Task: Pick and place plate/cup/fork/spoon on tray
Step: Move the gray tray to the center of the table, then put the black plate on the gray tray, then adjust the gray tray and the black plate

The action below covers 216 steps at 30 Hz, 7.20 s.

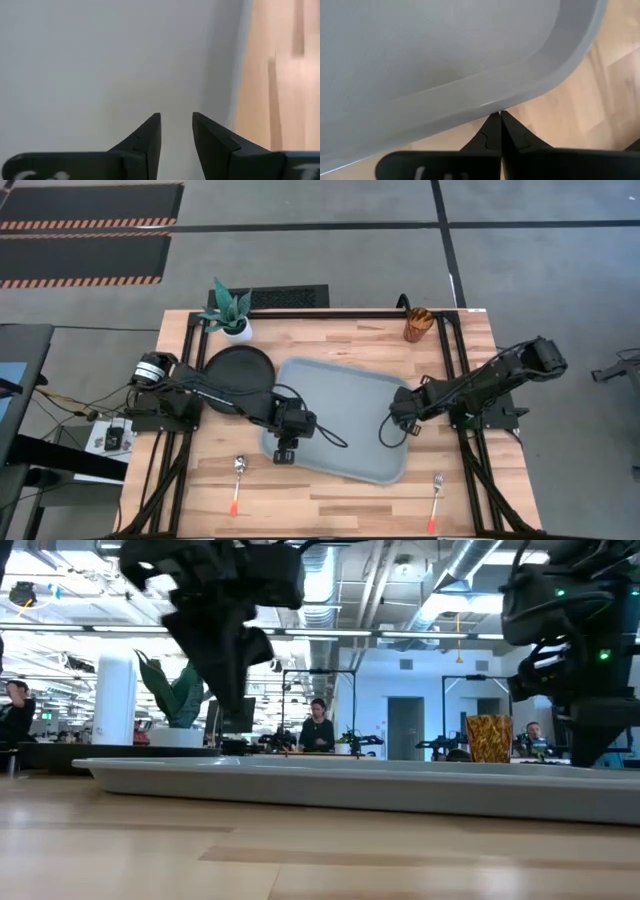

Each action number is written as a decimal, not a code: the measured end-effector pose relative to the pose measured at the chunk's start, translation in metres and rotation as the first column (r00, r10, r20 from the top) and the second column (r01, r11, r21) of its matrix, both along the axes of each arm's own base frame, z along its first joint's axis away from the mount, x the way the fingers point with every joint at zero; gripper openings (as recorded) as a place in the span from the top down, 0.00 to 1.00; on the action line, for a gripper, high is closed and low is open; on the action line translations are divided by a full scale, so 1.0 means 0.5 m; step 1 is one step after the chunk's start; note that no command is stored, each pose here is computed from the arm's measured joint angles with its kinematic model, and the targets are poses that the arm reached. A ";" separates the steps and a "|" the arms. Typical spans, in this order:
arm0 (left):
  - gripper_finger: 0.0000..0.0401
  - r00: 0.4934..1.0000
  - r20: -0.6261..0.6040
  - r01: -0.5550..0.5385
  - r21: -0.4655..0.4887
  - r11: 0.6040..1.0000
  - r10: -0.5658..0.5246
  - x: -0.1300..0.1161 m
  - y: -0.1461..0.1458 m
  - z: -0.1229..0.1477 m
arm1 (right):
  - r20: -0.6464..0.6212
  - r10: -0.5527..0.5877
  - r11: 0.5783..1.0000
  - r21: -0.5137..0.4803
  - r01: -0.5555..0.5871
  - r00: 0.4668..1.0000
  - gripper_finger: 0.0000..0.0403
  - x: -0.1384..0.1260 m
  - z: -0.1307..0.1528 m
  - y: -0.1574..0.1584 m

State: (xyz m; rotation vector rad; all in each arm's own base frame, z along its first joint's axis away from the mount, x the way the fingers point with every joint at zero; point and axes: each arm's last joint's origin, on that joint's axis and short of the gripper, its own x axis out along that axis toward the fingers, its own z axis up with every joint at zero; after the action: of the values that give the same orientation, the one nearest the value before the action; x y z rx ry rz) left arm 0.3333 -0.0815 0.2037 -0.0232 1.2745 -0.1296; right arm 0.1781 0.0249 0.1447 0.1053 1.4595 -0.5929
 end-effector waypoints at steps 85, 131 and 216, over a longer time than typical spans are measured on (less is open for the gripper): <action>0.99 0.941 -0.027 -0.297 0.418 0.859 0.339 -0.190 0.059 0.017 | 0.710 0.415 0.908 -0.281 -0.311 0.569 0.99 0.093 0.061 0.014; 1.00 0.919 0.394 -0.039 0.148 0.988 -0.023 0.110 -0.020 -0.044 | 0.716 0.401 0.916 -0.296 -0.271 0.572 0.99 0.016 0.109 0.052; 1.00 0.762 0.384 -0.533 -0.085 0.842 0.521 -0.377 0.089 -0.133 | 0.187 -0.433 0.901 0.073 0.427 0.882 0.99 0.014 -0.023 -0.125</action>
State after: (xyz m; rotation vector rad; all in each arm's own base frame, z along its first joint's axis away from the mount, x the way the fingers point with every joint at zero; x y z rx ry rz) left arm 0.1446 -0.0372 0.1373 -0.3183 0.8211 0.3635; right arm 0.1849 -0.0374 0.1331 0.5107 1.2524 -0.8953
